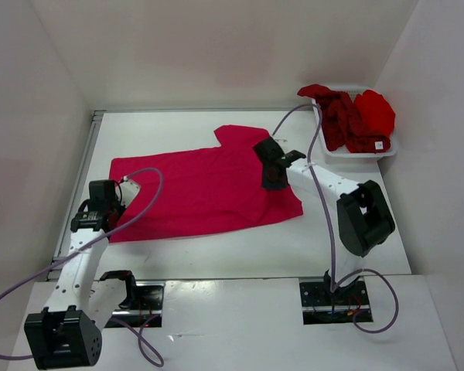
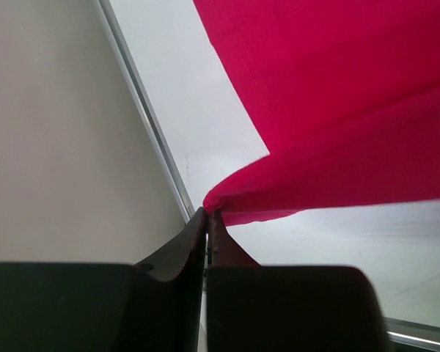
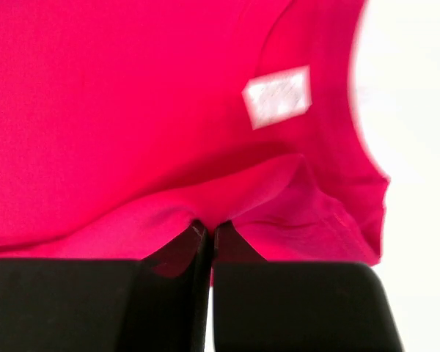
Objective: Fold and stack the t-shirts
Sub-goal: Fold the flattened tshirt in 1/3 of the way
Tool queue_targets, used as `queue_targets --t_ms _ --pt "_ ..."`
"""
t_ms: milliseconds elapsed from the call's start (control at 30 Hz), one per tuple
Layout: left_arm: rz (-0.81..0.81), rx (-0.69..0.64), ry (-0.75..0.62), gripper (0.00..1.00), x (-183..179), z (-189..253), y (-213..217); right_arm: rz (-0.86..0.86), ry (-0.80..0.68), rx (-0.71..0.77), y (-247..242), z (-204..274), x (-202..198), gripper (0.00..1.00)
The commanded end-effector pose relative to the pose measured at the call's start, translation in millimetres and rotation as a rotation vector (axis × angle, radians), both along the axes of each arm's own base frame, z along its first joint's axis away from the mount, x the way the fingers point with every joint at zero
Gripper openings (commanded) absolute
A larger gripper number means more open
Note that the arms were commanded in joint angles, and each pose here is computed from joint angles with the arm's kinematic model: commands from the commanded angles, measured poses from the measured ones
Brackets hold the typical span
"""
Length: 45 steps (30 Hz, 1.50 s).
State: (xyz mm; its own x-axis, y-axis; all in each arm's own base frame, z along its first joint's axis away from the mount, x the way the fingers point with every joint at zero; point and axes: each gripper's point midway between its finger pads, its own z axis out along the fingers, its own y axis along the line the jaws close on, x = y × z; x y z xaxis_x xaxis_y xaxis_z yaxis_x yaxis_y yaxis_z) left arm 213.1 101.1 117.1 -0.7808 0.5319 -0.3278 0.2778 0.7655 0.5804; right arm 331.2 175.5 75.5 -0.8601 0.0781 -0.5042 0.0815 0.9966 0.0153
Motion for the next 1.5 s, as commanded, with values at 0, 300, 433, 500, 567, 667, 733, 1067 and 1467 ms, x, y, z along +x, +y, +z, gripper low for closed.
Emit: queue_targets --t_ms 0,300,433,500,567,667,733,1067,1467 --pt "0.071 0.039 -0.042 0.00 0.9 5.8 12.8 -0.044 -0.156 0.054 -5.0 33.2 50.2 0.00" --pt "0.110 -0.009 -0.066 0.00 22.4 -7.1 12.8 0.029 -0.111 0.103 8.9 1.0 79.0 0.00" --pt "0.111 -0.012 -0.023 0.00 24.1 -18.0 13.0 0.019 -0.096 0.140 3.3 -2.7 84.1 0.00" --pt "0.105 -0.020 -0.023 0.00 27.1 -17.2 12.0 0.022 -0.102 0.146 1.2 0.4 87.7 0.00" --pt "0.105 -0.020 -0.017 0.00 28.1 -16.0 12.1 0.021 -0.094 0.143 0.4 -0.6 85.9 0.00" --pt "0.100 -0.029 0.007 0.00 25.5 -20.4 10.3 0.021 -0.084 0.139 -0.9 -4.4 83.0 0.00" --pt "0.100 -0.030 0.016 0.03 23.2 -23.7 10.0 0.019 -0.051 0.125 -2.5 -18.7 79.2 0.15" --pt "0.156 0.020 0.024 0.72 34.1 -11.7 28.3 -0.126 -0.106 0.091 -45.9 13.0 94.9 0.85" --pt "0.169 -0.073 0.124 0.76 3.3 -40.6 25.0 -0.315 0.055 0.150 -85.0 -33.5 19.2 0.85"
